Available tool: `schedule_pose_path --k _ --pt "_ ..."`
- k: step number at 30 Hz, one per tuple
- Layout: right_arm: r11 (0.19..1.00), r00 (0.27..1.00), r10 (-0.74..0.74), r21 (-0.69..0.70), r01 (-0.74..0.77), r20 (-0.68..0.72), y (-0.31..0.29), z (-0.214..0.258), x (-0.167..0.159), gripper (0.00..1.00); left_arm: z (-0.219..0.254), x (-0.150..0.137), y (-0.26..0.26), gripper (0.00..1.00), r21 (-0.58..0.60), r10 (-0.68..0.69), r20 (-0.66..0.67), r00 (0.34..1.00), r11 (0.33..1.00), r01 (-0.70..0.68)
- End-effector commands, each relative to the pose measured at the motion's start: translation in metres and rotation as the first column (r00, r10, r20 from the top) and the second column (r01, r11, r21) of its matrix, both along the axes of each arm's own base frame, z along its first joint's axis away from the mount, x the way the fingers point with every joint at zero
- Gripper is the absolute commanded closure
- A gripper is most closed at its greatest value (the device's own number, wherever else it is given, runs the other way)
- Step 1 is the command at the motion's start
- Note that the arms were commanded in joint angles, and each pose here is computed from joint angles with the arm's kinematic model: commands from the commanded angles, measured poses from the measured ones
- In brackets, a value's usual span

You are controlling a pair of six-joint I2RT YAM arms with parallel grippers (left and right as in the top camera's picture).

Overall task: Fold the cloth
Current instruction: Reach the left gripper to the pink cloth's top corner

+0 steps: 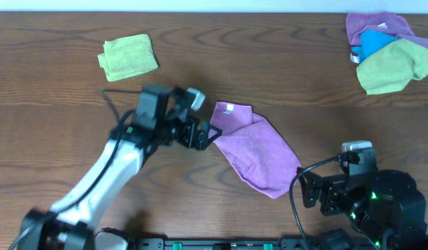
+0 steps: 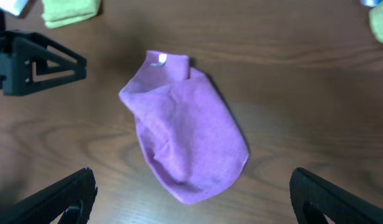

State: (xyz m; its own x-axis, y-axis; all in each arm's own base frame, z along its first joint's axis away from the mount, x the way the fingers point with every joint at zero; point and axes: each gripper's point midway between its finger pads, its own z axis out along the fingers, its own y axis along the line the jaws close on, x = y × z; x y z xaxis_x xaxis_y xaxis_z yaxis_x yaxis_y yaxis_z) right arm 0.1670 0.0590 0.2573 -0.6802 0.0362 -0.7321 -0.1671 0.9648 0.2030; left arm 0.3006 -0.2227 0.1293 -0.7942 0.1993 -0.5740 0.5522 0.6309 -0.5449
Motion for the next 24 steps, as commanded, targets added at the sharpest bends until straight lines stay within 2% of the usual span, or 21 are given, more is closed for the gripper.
schedule_pose_path --k 1,6,13,16,22,24 --pt "0.997 0.996 -0.074 -0.029 0.075 0.041 -0.014 0.008 0.006 0.01 0.007 0.032 -0.011 0.09 0.1 -0.053 0.083 0.995 0.994 0.045" --pt "0.996 0.991 -0.083 -0.011 0.085 0.101 -0.012 0.021 0.015 0.01 0.005 0.071 -0.012 0.09 0.207 -0.046 0.11 0.993 0.978 0.022" --pt "0.988 0.983 -0.146 -0.033 0.15 0.111 -0.022 0.021 0.023 0.01 -0.019 0.099 -0.031 0.13 0.235 -0.072 0.088 0.994 0.971 0.049" --pt "0.987 0.985 -0.147 -0.043 0.152 0.093 -0.021 0.018 0.027 0.01 -0.03 0.102 -0.041 0.19 0.274 -0.123 0.071 0.99 0.957 0.099" --pt "0.987 0.987 -0.147 -0.055 0.151 0.066 -0.02 0.013 0.031 0.01 -0.048 0.097 -0.044 0.22 0.341 -0.142 0.0 0.99 0.931 0.133" --pt "0.987 0.987 -0.147 -0.058 0.151 0.061 -0.02 0.012 0.032 0.01 -0.051 0.091 -0.041 0.29 0.351 -0.142 -0.031 0.989 0.925 0.144"
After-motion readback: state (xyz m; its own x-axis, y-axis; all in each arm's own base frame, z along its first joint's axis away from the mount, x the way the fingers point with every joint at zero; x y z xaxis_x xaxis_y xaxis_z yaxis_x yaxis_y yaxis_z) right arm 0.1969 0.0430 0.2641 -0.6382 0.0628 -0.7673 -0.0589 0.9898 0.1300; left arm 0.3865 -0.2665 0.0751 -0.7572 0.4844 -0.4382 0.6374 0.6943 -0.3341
